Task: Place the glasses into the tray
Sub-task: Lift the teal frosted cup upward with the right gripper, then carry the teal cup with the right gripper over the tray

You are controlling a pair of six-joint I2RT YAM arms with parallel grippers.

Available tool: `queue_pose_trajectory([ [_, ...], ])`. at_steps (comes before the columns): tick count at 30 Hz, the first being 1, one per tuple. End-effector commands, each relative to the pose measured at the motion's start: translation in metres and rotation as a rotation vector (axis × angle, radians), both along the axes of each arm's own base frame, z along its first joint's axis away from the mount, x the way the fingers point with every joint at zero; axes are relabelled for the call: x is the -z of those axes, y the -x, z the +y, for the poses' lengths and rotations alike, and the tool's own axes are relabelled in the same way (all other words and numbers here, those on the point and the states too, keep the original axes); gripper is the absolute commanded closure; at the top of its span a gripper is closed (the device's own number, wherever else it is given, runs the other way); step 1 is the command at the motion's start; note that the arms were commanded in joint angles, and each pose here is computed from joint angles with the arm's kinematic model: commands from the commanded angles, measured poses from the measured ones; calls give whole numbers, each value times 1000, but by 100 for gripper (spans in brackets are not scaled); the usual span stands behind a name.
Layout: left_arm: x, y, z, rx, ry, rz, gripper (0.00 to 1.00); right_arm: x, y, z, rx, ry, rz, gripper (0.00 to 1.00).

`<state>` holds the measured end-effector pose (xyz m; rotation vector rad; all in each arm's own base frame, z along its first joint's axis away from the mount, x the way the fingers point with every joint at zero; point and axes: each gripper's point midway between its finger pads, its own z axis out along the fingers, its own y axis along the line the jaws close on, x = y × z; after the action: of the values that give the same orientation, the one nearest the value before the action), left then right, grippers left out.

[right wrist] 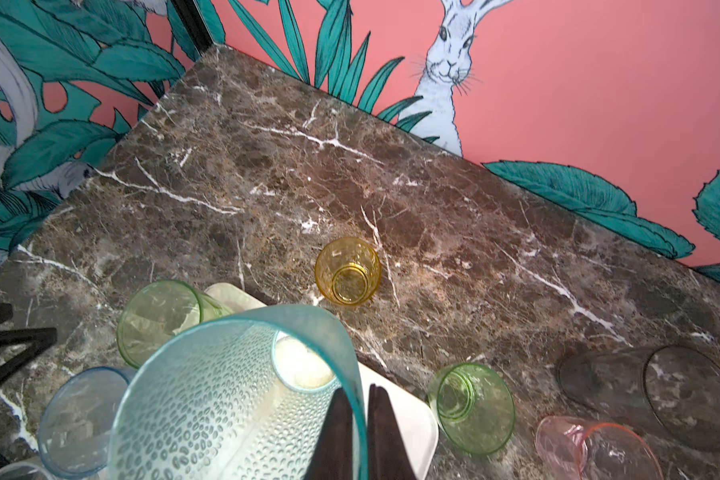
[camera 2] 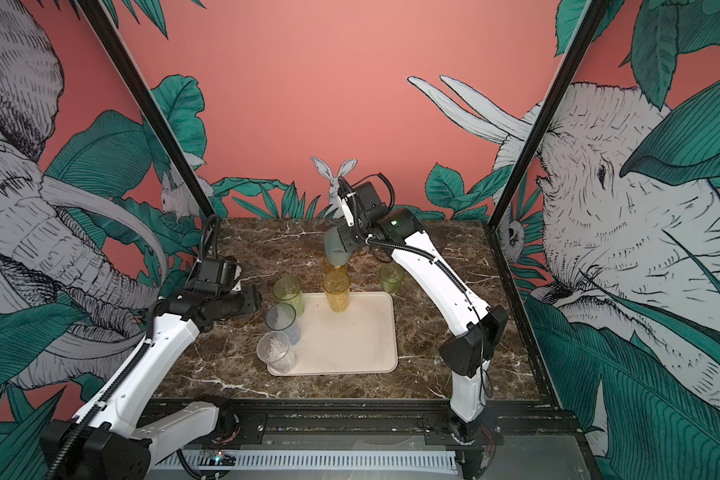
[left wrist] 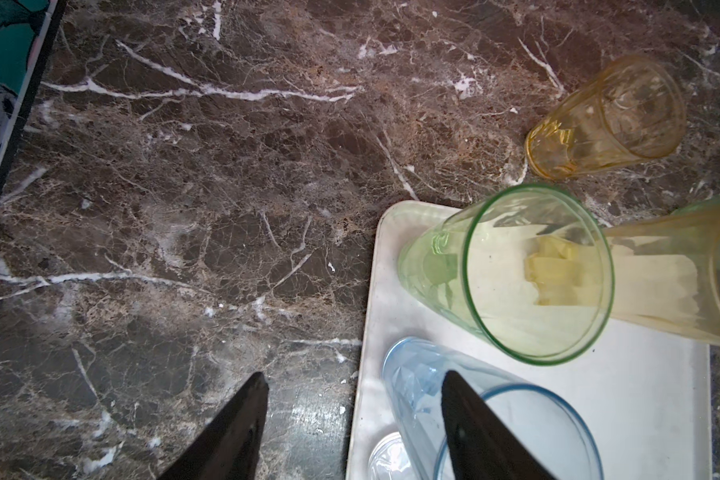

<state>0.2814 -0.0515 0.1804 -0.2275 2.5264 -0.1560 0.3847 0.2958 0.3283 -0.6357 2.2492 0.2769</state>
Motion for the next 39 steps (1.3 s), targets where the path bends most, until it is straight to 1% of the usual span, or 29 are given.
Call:
queue_pose_trajectory([
  [1,-2,-2,2,-13,4,-5,32,-21,6,-11,15,-34,-60,100],
  [9,1,-3,2,-15,-2,3,32,-12,31,-25,-16,-41,-49,100],
  [11,0,-4,2,-14,-2,3,32,0,35,-27,-23,-24,-29,100],
  [12,1,-4,2,-15,-3,4,32,-9,43,-32,-31,-39,-49,100],
  [18,1,-5,3,-17,-8,6,32,3,65,-40,-84,-55,-54,100],
  [22,0,-6,3,-16,-13,6,32,23,77,-46,-105,-36,-25,100],
  [28,3,-5,5,-21,-19,14,32,53,94,-40,-156,-65,29,100],
  [31,4,-5,4,-19,-20,17,32,70,97,-36,-152,-76,52,100],
  [35,6,-5,4,-22,-19,20,32,102,99,-30,-137,-63,98,100],
  [39,8,-5,4,-21,-16,22,32,124,99,-16,-122,-85,114,100],
])
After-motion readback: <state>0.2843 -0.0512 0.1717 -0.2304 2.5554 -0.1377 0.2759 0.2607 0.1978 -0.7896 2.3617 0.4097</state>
